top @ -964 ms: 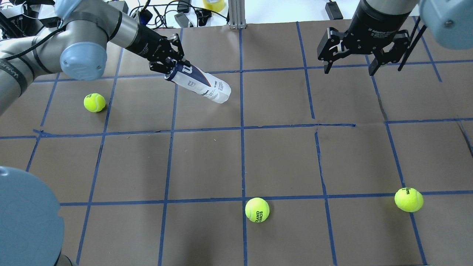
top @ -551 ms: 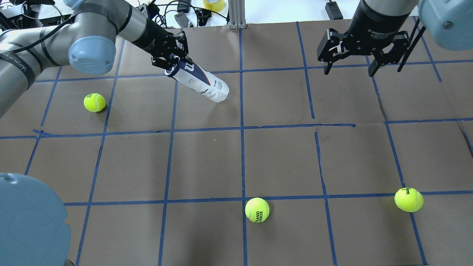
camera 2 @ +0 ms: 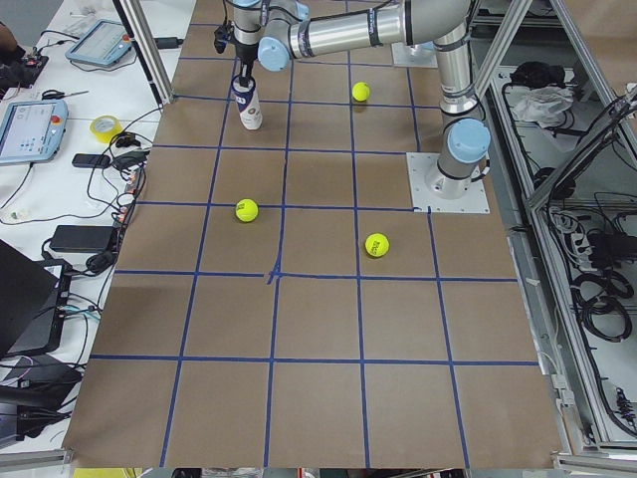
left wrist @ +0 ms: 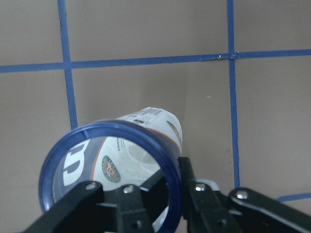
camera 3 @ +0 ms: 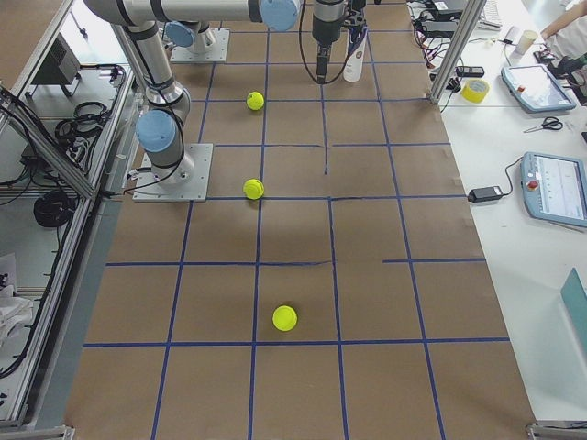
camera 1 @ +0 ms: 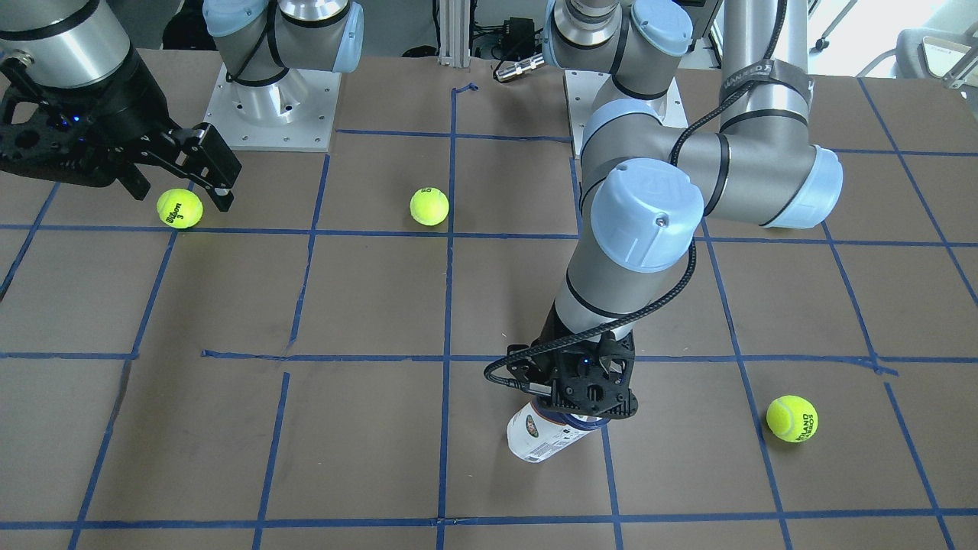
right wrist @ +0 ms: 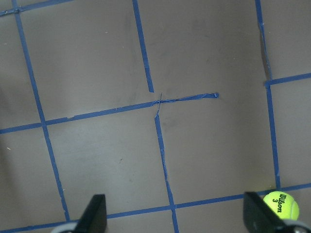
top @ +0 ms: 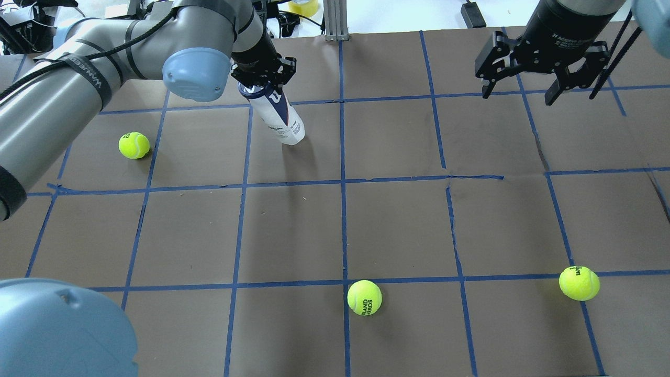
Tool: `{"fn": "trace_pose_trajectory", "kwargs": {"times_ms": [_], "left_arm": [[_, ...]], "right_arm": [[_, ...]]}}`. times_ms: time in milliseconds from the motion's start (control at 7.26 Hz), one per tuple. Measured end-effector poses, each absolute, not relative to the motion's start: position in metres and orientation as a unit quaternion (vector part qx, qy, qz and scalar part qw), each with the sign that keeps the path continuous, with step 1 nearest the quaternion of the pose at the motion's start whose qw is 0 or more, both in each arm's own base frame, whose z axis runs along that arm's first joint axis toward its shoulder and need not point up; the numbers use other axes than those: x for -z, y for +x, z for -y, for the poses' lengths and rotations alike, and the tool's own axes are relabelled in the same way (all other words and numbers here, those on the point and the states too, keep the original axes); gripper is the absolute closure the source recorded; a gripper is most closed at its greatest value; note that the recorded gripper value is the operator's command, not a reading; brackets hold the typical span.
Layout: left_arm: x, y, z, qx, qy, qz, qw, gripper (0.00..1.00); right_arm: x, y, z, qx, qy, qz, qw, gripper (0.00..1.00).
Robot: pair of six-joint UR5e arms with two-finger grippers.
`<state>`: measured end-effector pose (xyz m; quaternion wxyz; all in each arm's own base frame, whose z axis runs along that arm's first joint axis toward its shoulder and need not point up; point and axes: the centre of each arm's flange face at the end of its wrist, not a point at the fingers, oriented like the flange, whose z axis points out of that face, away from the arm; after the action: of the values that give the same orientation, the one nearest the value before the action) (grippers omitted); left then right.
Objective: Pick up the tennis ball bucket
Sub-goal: 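Lift and rotate the can upright with the left gripper, then set the can upright on the table and open the left gripper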
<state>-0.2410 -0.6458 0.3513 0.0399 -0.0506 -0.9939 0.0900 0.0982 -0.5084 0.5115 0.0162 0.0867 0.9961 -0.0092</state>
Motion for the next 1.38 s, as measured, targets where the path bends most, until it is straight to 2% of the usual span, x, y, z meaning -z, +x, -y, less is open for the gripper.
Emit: {"fn": "trace_pose_trajectory", "kwargs": {"times_ms": [138, 275, 964, 1377], "left_arm": [[-0.349, -0.249, 0.642, -0.088, -0.056, 0.994, 0.026, 0.28], [-0.347, -0.255, 0.639, -0.087, -0.058, 0.994, 0.017, 0.0], [-0.367, -0.264, 0.631, -0.081, -0.059, 0.995, 0.01, 0.0], [-0.435, -0.25, 0.626, -0.07, -0.056, 0.996, 0.007, 0.0]], "right_arm": [[-0.517, 0.1, 0.503, 0.014, 0.087, -0.996, 0.016, 0.0], [-0.524, 0.103, 0.496, 0.019, 0.086, -0.996, 0.016, 0.0], [-0.519, 0.108, 0.487, 0.014, 0.096, -0.995, 0.017, 0.0], [-0.52, 0.113, 0.483, 0.015, 0.097, -0.995, 0.027, 0.0]]}}
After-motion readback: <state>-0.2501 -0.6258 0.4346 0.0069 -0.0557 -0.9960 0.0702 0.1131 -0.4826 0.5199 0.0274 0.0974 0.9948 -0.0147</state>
